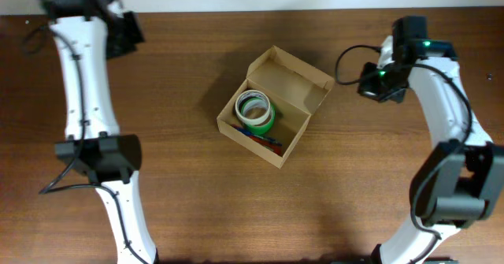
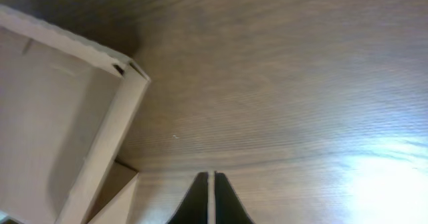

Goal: Pack container
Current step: 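Release the marker, withdraw the right arm, and raise both grippers to the lid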

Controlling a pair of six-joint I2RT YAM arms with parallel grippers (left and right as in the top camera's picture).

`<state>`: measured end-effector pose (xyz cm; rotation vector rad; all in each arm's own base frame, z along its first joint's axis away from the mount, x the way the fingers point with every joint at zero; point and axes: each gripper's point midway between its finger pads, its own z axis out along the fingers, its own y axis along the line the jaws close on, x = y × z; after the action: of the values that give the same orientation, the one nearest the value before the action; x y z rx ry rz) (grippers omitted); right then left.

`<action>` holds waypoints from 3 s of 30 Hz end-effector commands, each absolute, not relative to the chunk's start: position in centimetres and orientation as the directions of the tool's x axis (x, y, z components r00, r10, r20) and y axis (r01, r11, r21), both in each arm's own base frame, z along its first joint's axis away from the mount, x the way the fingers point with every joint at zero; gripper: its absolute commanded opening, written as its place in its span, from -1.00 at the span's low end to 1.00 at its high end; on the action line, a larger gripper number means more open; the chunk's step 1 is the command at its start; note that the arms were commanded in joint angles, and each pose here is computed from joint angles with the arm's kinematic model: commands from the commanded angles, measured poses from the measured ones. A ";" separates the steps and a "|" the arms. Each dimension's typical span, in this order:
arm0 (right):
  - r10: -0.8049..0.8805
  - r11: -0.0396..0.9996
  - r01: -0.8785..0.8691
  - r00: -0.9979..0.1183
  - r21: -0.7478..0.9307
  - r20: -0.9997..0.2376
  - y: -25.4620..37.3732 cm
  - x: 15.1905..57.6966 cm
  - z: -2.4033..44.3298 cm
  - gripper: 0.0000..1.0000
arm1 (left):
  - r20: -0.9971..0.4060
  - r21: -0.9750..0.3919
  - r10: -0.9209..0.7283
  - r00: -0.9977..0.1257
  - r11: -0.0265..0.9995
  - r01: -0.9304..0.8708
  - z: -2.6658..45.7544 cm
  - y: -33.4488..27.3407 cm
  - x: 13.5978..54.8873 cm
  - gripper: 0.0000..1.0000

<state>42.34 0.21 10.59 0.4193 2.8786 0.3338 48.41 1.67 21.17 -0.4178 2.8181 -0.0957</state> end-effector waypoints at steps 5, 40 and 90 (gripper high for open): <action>0.326 0.880 0.277 -0.943 0.387 -0.068 5.5 43.9 6.2 -0.92 | -0.197 -0.012 -0.206 -0.958 0.978 -0.208 18.0 -0.6 47.6 -0.84; 0.227 0.841 0.069 -0.945 0.537 -0.234 11.2 48.8 5.8 -0.92 | 0.047 -0.584 -0.153 -0.987 0.798 -0.151 8.9 -11.6 48.8 -0.97; 0.186 0.536 -0.161 -0.935 0.829 -0.302 17.3 50.6 16.0 -0.93 | -0.138 -0.916 -0.128 -0.982 0.393 0.077 16.5 -19.6 55.5 -0.97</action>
<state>49.60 17.33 10.22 0.1548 2.5312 1.4463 55.31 -19.46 10.74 -0.2026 2.5290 -1.7899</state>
